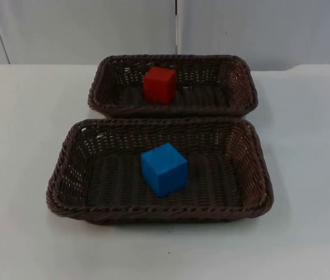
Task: Pick up one cube with the left hand and place it into the upper basket. Pick up one cube with the right hand and place it into the lower basket.
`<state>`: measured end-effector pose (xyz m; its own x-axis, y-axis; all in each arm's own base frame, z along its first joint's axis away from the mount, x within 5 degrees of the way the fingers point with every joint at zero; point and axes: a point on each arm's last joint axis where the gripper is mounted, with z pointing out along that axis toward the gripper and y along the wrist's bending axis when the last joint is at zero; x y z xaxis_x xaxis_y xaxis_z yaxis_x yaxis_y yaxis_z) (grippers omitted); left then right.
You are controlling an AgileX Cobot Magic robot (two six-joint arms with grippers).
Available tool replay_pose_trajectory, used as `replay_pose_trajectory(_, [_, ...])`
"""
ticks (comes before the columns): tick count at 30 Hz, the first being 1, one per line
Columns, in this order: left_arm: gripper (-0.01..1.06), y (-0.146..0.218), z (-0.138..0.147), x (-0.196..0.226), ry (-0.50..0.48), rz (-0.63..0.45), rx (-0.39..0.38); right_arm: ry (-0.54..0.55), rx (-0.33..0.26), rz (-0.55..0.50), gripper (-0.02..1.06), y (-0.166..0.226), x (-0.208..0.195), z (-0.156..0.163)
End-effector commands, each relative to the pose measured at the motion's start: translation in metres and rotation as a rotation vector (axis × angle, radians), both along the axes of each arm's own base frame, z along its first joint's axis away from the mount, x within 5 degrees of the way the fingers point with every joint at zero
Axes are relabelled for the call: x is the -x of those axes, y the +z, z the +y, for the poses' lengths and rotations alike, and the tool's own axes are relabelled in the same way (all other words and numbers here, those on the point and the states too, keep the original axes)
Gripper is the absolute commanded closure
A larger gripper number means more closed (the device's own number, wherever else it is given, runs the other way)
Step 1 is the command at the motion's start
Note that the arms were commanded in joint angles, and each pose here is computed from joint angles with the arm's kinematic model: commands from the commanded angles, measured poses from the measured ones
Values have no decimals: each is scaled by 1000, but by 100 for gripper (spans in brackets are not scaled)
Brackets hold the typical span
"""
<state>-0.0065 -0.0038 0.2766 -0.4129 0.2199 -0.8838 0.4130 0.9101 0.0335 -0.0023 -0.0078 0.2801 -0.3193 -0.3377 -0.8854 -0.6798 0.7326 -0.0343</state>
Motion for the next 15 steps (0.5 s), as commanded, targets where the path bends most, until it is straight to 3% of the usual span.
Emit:
replay_pose_trajectory(1, [29,-2,1,0,7,5,-3,1,-7,2,29,-1,0,0])
replay_pose_trajectory(15, [29,-2,1,0,7,5,-3,1,-7,2,29,-1,0,0])
